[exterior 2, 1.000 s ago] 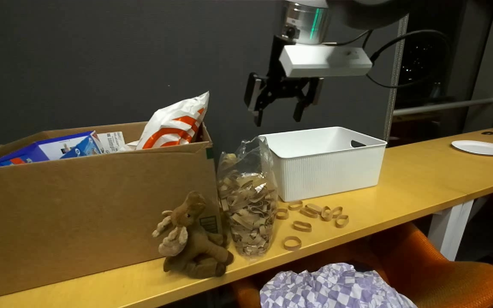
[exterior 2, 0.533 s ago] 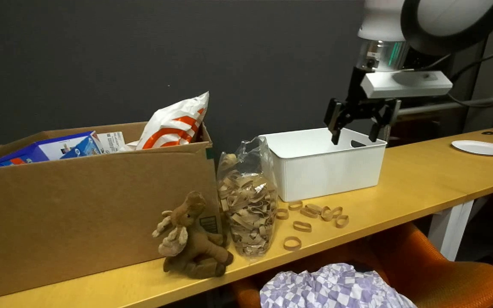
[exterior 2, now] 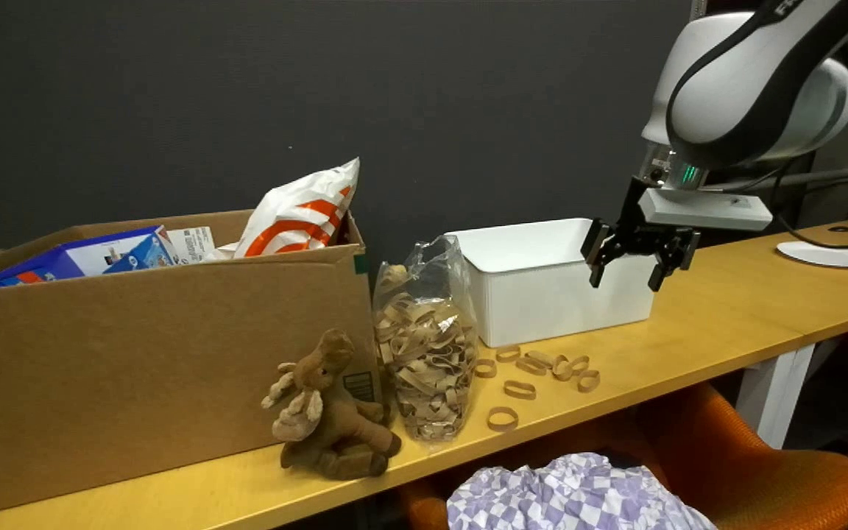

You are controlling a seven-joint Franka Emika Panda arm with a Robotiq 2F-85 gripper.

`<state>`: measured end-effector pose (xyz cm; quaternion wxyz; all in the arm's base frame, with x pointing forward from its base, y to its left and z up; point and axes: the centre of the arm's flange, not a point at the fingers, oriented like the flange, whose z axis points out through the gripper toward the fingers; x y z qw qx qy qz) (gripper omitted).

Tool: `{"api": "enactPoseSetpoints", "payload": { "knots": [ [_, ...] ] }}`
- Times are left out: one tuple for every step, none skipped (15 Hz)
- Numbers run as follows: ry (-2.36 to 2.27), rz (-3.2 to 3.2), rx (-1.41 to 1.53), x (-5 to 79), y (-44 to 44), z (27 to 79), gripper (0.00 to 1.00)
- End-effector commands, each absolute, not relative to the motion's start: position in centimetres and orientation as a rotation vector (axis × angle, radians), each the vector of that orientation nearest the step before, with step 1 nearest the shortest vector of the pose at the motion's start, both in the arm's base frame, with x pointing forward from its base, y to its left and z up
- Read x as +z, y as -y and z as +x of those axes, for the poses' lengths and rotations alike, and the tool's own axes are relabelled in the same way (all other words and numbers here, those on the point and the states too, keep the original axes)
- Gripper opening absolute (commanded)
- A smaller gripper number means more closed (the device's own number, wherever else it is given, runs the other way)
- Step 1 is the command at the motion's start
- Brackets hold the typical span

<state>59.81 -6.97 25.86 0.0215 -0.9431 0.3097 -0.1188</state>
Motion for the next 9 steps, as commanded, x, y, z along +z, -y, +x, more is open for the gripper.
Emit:
{"api": "enactPoseSetpoints", "payload": {
  "knots": [
    [-0.902,-2.875,-0.307,22.7,5.8,62.7,1.0],
    [-0.88,-2.878,-0.3,21.9,5.5,63.1,1.0],
    [-0.854,-2.877,-0.289,21.3,5.0,63.5,1.0],
    [-0.834,-2.88,-0.287,20.8,4.6,63.9,1.0],
    [-0.822,-2.879,-0.277,20.2,4.2,64.3,1.0],
    [-0.822,-2.882,-0.268,19.6,4.2,64.8,1.0],
    [-0.826,-2.882,-0.259,18.9,4.3,65.2,1.0],
    [-0.833,-2.882,-0.249,18.4,4.3,65.5,1.0],
    [-0.841,-2.883,-0.241,17.9,4.3,65.8,1.0]
  ]
}}
